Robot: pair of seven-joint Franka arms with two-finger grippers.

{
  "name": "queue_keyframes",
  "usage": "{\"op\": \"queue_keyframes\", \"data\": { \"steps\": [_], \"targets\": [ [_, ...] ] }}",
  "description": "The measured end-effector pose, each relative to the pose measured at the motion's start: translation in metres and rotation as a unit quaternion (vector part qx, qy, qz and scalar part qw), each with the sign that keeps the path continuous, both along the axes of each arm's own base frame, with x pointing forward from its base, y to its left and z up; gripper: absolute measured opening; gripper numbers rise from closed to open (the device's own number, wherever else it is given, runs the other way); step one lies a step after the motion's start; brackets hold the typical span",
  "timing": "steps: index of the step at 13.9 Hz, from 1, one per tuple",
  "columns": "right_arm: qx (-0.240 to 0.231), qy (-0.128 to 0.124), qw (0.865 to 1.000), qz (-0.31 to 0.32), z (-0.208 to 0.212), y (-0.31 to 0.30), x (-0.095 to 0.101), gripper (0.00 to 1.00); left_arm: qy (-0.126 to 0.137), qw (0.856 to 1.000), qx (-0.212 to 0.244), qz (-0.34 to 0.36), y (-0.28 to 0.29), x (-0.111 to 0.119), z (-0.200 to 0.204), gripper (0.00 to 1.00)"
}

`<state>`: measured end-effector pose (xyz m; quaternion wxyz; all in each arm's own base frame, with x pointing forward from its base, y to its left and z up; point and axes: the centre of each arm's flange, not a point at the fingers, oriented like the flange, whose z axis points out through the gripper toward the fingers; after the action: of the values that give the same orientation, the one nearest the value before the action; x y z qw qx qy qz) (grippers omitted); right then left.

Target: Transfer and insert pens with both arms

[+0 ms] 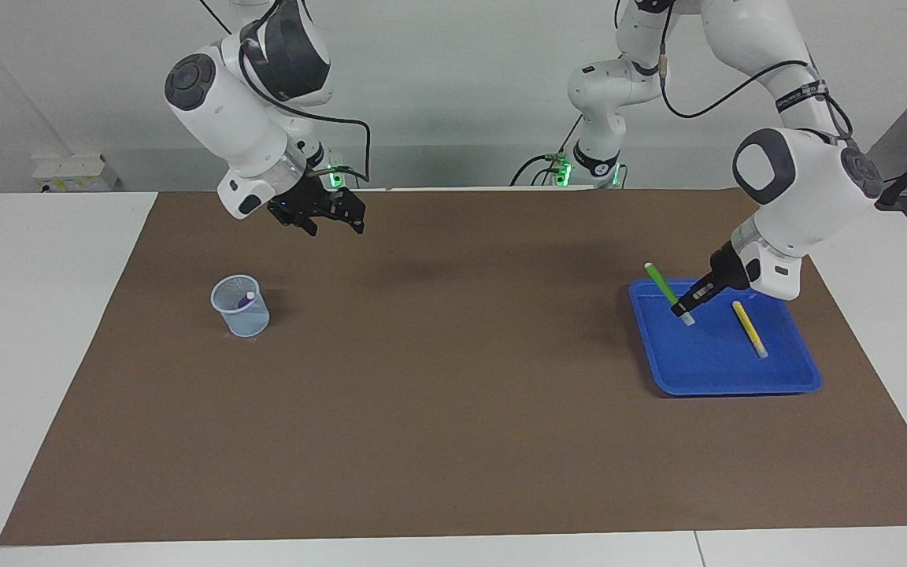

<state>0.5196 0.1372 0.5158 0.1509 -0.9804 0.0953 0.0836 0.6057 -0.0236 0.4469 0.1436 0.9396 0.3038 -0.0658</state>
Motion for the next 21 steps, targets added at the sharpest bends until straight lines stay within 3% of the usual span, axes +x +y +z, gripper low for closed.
{"op": "queue_keyframes", "data": {
  "steps": [2,5,9,12,16,21],
  "targets": [
    [0.014,-0.016,1.000,-0.005,0.004,0.007,0.003,1.00,0.031,0.996,-0.030,0.083,-0.016,-0.003,0.008,0.17],
    [0.071,-0.036,0.996,-0.028,0.012,0.022,0.008,1.00,0.078,0.979,-0.068,0.176,-0.046,-0.009,0.013,0.17],
    [0.130,-0.073,0.985,-0.082,0.021,0.048,0.017,1.00,0.135,0.956,-0.095,0.244,-0.088,-0.032,0.015,0.17],
    [0.153,-0.099,0.976,-0.122,0.027,0.100,0.012,1.00,0.168,0.936,-0.096,0.294,-0.121,-0.059,0.027,0.17],
    [0.176,-0.145,0.964,-0.135,0.024,0.161,0.001,1.00,0.175,0.920,-0.090,0.339,-0.154,-0.085,0.047,0.17],
    [0.201,-0.163,0.954,-0.151,0.012,0.222,-0.018,1.00,0.177,0.916,-0.083,0.349,-0.174,-0.107,0.045,0.17]
  ]
}}
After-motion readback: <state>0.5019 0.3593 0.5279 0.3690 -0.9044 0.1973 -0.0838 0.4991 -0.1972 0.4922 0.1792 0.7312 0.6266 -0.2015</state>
